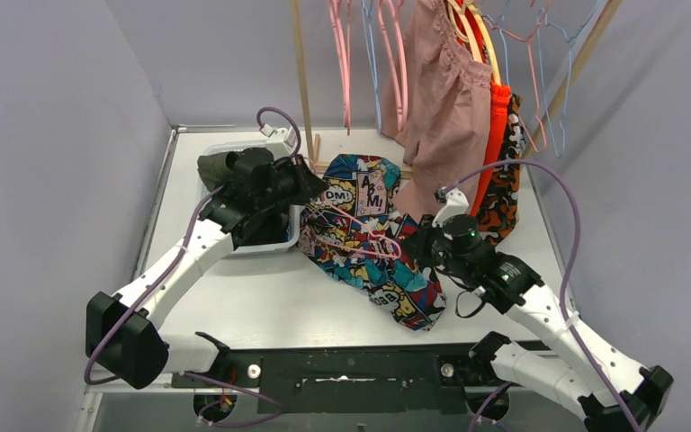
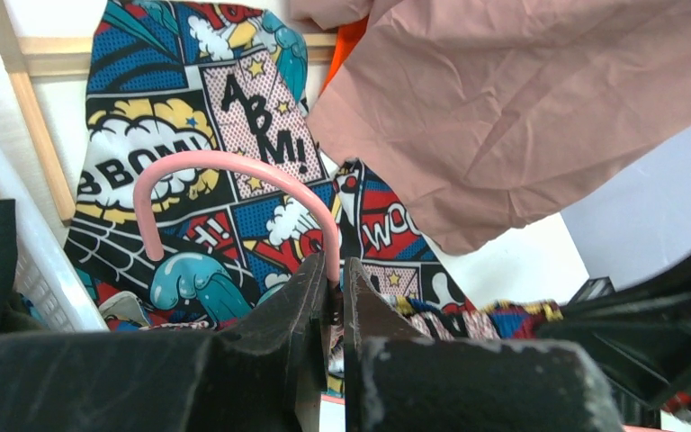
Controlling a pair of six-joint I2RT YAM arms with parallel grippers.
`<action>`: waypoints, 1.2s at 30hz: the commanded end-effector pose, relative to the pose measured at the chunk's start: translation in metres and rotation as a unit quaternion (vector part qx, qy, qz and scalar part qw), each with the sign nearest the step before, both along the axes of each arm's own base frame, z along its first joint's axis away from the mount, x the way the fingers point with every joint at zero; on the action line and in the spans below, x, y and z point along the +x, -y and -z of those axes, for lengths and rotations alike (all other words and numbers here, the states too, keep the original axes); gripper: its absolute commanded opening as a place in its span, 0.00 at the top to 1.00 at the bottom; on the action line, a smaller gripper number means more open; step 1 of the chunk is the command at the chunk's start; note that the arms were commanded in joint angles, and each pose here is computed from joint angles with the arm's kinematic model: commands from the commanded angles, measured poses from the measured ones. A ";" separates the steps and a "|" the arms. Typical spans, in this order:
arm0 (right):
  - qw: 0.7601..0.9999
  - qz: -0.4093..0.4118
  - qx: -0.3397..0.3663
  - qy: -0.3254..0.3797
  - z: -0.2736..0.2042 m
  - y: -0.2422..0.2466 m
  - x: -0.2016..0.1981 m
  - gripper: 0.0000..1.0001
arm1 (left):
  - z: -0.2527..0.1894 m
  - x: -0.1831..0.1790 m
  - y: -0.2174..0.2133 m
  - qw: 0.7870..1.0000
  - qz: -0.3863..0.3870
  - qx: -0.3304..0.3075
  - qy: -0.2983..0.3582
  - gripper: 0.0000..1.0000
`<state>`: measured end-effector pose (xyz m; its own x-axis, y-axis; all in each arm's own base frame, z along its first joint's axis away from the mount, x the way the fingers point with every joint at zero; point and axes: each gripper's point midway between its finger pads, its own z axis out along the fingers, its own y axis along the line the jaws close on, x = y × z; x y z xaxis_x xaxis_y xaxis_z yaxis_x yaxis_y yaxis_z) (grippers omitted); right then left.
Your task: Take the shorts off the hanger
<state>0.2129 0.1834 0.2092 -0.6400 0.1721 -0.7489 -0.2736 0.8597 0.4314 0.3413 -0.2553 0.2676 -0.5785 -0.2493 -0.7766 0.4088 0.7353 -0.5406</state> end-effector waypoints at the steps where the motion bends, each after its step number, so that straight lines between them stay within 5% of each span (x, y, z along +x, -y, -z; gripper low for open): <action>1: 0.997 0.060 0.022 0.052 -0.030 -0.001 0.042 0.97 | -0.027 -0.010 0.002 0.998 0.026 -0.023 0.045 1.00; 8: 0.998 0.043 0.018 0.029 -0.033 0.001 0.034 0.77 | -0.004 -0.021 0.006 0.998 0.051 -0.010 0.017 1.00; 17: 0.985 0.020 0.124 0.114 -0.089 0.016 -0.009 0.50 | 0.003 -0.021 0.010 0.998 0.055 -0.008 0.012 1.00; 21: 0.976 -0.060 0.162 0.132 -0.112 -0.005 -0.027 0.41 | 0.006 -0.021 0.012 0.998 0.061 -0.004 0.006 1.00; 32: 0.967 -0.199 0.149 0.063 -0.106 -0.063 -0.035 0.36 | 0.007 -0.023 0.015 0.998 0.066 -0.007 0.001 1.00; 36: 0.977 -0.177 0.111 0.049 -0.092 -0.066 -0.022 0.38 | 0.002 -0.022 0.016 0.998 0.066 0.000 -0.004 1.00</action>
